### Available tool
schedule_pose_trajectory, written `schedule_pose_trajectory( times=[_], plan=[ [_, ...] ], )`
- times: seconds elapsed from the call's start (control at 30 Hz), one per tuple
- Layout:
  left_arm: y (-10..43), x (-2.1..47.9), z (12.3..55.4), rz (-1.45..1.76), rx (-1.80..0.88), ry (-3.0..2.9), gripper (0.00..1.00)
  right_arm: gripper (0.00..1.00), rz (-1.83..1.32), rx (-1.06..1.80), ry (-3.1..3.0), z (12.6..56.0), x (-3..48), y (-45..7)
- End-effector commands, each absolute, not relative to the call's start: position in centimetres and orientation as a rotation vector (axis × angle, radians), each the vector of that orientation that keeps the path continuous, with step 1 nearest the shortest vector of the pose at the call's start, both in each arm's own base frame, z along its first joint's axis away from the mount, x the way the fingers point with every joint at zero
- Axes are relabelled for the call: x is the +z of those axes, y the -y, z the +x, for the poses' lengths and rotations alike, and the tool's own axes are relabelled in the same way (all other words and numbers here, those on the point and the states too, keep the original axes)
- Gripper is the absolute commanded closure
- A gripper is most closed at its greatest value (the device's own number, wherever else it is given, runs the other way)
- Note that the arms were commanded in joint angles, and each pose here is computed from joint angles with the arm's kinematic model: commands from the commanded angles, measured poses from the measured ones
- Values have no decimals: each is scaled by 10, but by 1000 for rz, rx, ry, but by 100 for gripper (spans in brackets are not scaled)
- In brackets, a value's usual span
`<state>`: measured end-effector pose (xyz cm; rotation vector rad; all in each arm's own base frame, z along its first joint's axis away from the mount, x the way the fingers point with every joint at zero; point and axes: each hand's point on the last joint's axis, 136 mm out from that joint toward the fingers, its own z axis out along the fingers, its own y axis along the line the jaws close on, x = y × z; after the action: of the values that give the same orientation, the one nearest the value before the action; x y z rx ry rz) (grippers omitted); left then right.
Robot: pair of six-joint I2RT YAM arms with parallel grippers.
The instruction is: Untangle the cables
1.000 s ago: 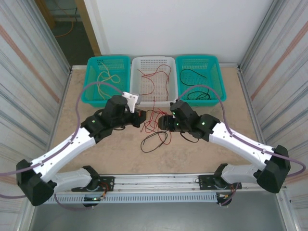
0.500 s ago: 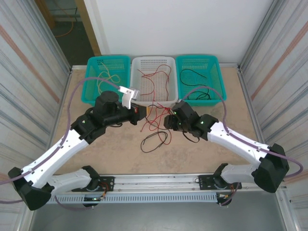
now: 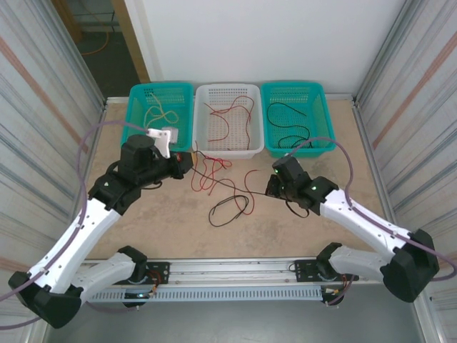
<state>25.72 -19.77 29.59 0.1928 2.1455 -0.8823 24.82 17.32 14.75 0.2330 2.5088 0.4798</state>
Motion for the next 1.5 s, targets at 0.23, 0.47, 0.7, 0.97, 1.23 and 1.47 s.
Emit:
schedule_pose_trajectory(
  times=[0.23,0.47,0.7,0.97,1.23,1.47],
  plan=[
    [208,234,268,40,-1014,-2239,53,100,131,486,-2292,251,255,-156],
    [220,207,266,13,-1103,-2291,38,100,66,664,-2111,240,332,-161],
    [272,266,238,421,-1095,-2043,22,100,-51,883,-1972,234,394,-191],
    [348,298,227,784,-1021,-1782,15,100,-190,1118,-1820,220,450,-235],
    [396,290,214,921,-1189,-1672,24,100,-208,1148,-1738,219,485,-241],
    [409,287,211,953,-1263,-1690,63,100,-197,1155,-1719,226,492,-242]
  ],
)
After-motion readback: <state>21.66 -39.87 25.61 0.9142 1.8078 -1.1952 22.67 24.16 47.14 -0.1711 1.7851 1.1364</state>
